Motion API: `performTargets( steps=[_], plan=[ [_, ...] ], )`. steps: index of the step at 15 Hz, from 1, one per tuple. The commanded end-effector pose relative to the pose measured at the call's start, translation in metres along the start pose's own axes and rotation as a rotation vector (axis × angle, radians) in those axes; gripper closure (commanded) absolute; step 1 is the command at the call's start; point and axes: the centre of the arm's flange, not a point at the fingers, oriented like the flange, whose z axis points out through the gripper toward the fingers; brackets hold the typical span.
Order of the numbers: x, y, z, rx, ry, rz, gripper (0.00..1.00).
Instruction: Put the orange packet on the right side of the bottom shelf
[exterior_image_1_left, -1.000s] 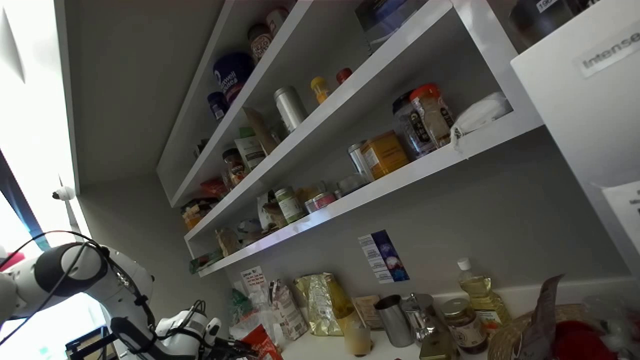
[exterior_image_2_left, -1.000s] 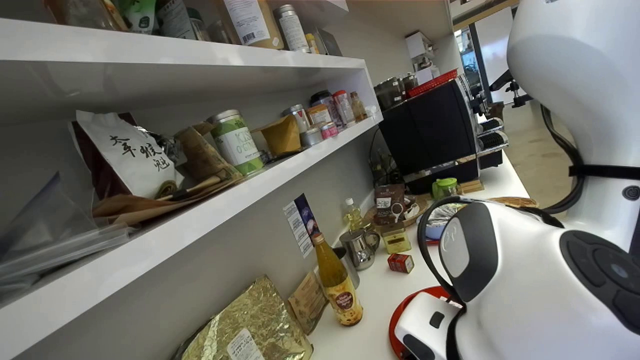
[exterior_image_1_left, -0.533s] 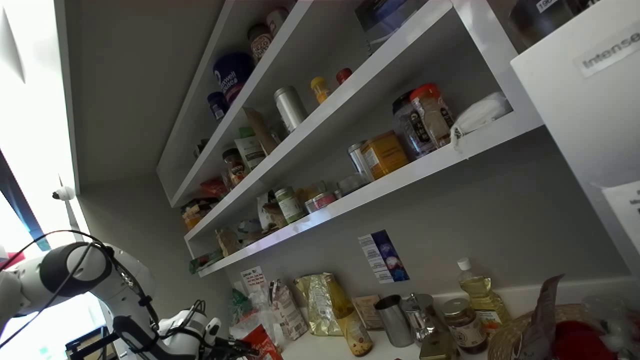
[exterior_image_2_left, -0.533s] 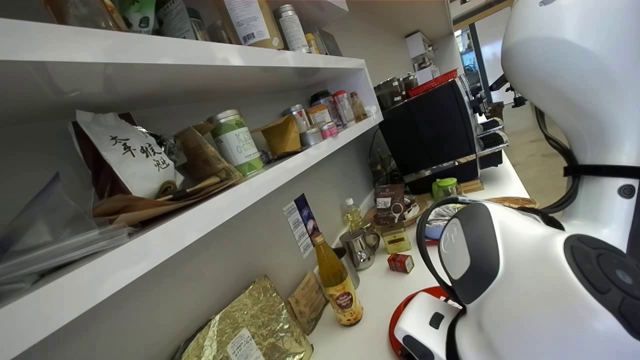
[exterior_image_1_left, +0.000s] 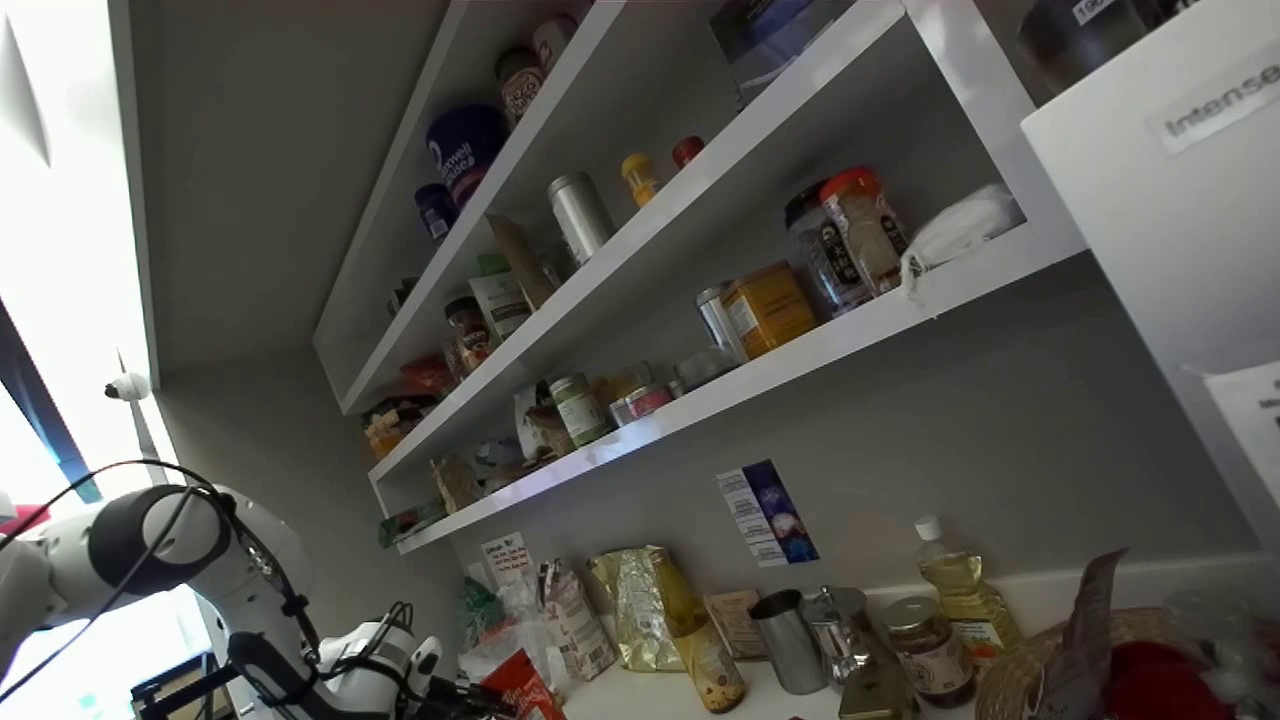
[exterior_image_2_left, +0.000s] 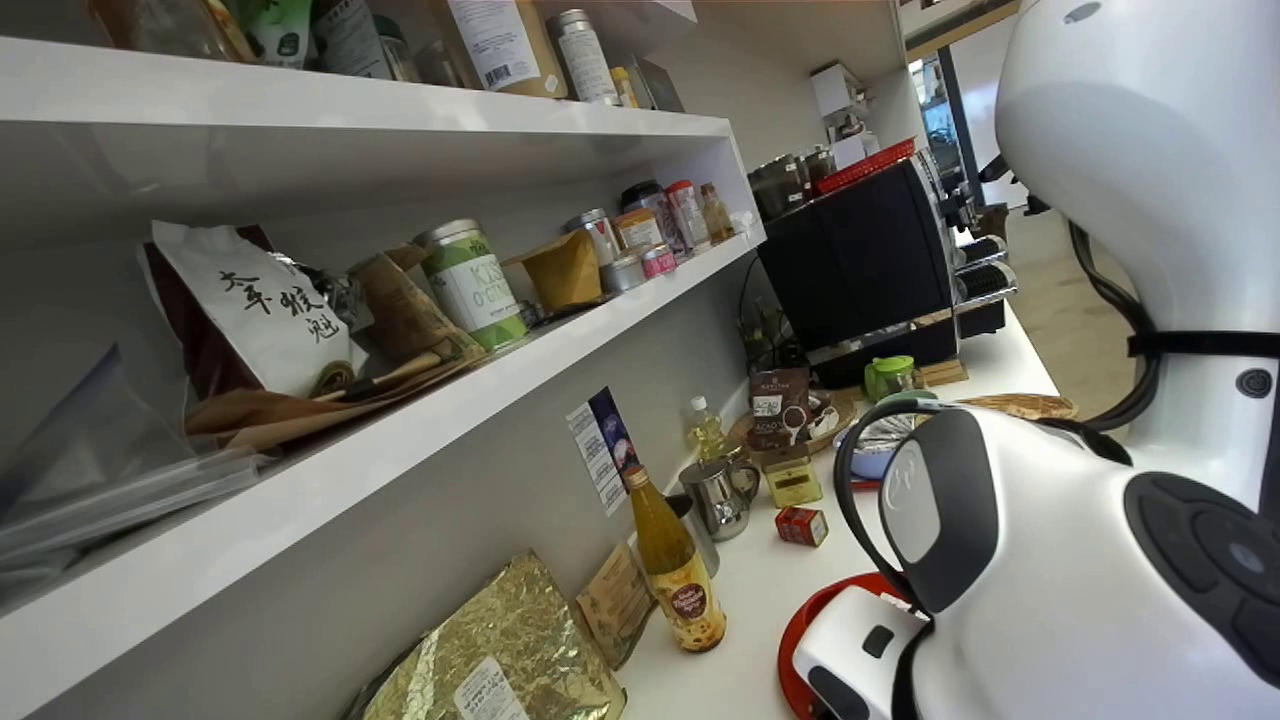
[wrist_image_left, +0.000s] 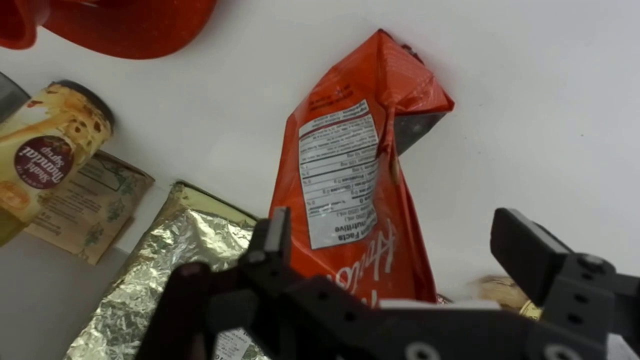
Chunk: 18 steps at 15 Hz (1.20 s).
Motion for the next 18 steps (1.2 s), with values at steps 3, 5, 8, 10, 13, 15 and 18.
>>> performTargets(
  steps=[3,5,8,10,13,15,18],
  plan=[
    [0.0001,-0.0035,0.0059,-0.004,-0.002,0.023,0.30],
    [-0.0007,-0.0036,0.0068,-0.007,-0.003,0.024,0.38],
    [-0.0017,-0.0040,0.0078,-0.008,-0.002,0.024,0.62],
    [-0.0016,-0.0042,0.0080,-0.006,-0.001,0.027,0.77],
    [-0.0016,-0.0040,0.0079,-0.008,-0.004,0.027,0.98],
    [-0.0017,-0.0037,0.0078,-0.011,-0.005,0.025,1.00],
    [-0.0015,-0.0033,0.0082,-0.013,-0.003,0.028,1.00]
  ],
)
